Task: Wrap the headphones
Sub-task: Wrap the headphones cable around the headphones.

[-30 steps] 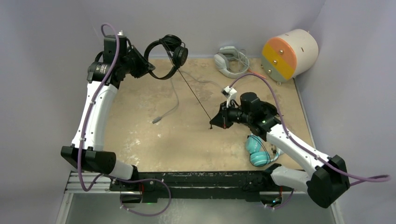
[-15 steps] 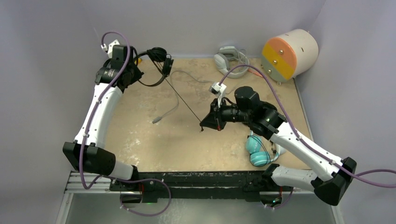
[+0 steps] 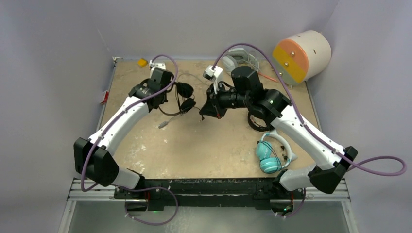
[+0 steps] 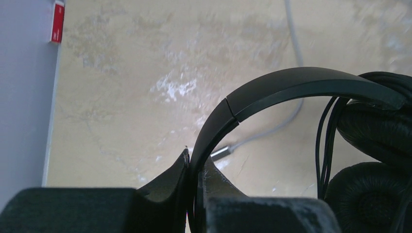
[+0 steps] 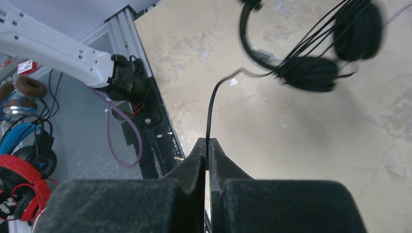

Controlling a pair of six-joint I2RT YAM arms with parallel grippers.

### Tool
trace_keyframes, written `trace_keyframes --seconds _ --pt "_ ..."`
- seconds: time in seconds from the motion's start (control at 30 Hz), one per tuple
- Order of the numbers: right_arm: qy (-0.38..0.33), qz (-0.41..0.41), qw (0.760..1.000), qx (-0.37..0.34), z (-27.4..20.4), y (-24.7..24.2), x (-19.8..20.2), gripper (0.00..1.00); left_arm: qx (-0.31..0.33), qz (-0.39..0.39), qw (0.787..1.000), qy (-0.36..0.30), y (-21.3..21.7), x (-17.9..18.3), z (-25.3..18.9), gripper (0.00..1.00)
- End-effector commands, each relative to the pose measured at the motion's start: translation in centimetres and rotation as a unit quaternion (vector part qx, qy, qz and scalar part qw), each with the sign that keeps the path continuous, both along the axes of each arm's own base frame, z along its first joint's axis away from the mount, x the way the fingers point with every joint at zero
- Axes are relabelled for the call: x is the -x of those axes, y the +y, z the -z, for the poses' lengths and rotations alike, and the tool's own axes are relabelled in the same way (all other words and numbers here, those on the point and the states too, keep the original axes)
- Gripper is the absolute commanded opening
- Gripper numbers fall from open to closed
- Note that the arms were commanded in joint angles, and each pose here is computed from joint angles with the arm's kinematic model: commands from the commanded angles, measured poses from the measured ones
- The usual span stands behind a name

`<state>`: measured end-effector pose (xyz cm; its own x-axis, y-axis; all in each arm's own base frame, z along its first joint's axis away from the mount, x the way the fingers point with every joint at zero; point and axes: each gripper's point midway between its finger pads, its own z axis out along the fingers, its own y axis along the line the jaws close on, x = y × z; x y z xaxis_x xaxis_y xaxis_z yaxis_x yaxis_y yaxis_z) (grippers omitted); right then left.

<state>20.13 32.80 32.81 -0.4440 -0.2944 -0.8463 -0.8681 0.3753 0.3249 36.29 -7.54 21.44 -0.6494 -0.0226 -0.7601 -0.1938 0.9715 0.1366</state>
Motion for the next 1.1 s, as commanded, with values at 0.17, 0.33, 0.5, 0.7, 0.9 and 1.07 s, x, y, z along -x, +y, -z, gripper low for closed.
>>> trace_keyframes --seconds 0.17,0.33,0.5,0.7,0.9,1.07 --pt "-0.016 0.041 0.999 0.001 -2.0 -1.3 -5.5 0.0 -0.06 0.127 0.99 0.013 -3.6 4.6 2.7 0.0" --pt "-0.004 0.081 0.997 0.011 -1.0 -2.9 -9.2 0.0 -0.037 0.202 0.978 0.034 -6.4 7.2 4.1 0.0" --pt "0.031 0.117 0.993 0.017 2.0 -5.2 -12.3 0.0 0.035 0.267 0.963 0.03 -9.5 9.6 3.4 0.0" --pt "0.089 0.144 0.985 0.021 7.5 -6.9 -13.9 0.0 0.11 0.324 0.939 0.035 -12.0 12.0 2.6 0.0" --pt "0.102 0.124 0.987 -0.009 10.4 -6.5 -12.9 0.0 0.217 0.403 0.889 0.0 -15.5 14.6 0.1 0.0" --pt "0.084 0.081 0.991 -0.063 10.9 -5.8 -10.7 0.0 0.296 0.389 0.872 0.008 -17.1 15.6 -1.4 0.0"
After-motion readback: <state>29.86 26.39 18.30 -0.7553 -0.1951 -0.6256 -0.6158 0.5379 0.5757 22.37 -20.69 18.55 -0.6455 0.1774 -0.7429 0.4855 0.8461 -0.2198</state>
